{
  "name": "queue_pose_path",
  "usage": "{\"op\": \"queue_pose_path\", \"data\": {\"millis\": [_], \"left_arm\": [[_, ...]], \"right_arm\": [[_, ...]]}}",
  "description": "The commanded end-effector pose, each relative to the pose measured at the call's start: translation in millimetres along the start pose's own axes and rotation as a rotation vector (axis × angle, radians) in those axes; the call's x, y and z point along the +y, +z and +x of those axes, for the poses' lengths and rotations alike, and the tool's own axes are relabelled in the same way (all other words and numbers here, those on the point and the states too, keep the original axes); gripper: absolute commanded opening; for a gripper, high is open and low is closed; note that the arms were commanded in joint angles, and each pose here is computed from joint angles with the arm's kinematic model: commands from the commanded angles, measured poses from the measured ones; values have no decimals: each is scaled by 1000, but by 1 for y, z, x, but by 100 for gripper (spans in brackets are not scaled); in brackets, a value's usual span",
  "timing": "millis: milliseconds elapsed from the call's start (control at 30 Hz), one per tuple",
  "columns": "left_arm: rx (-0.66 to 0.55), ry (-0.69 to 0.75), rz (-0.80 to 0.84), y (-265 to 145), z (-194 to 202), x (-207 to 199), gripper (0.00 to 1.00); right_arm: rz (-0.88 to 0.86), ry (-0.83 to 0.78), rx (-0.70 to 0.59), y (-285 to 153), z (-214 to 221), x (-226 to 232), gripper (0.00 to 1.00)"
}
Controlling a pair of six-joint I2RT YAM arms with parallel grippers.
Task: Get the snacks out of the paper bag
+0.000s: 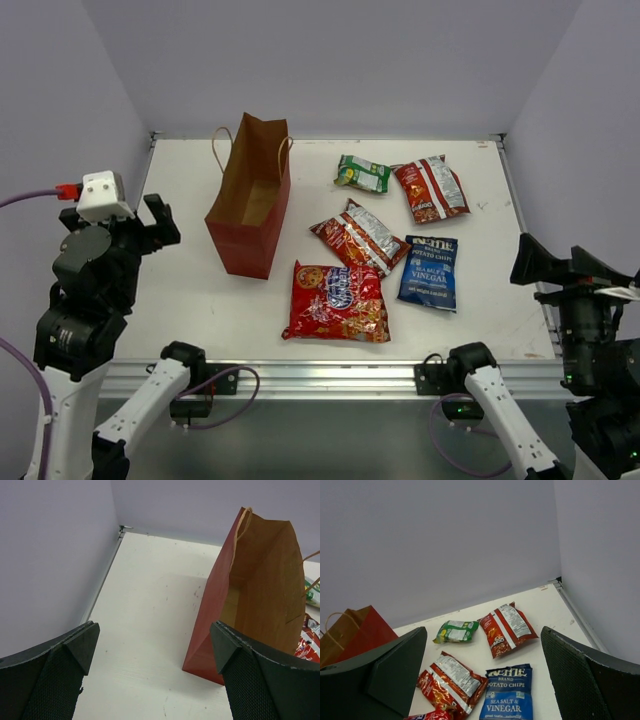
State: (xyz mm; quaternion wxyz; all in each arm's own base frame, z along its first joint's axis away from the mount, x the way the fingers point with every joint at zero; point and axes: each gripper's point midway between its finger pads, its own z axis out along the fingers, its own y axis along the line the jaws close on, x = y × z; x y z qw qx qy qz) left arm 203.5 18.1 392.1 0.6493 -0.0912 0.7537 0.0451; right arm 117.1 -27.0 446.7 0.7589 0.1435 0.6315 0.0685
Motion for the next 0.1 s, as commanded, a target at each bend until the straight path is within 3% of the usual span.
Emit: {"op": "queue_pose_path", "data": {"millis": [0, 67], "left_arm": [[-11, -14, 24, 1, -9, -7, 100], [-13, -20, 26, 1, -10, -7, 100]], "right_arm": [[1, -2, -47, 5, -17, 3, 99], [-11, -1, -48, 5, -17, 4, 99]]}}
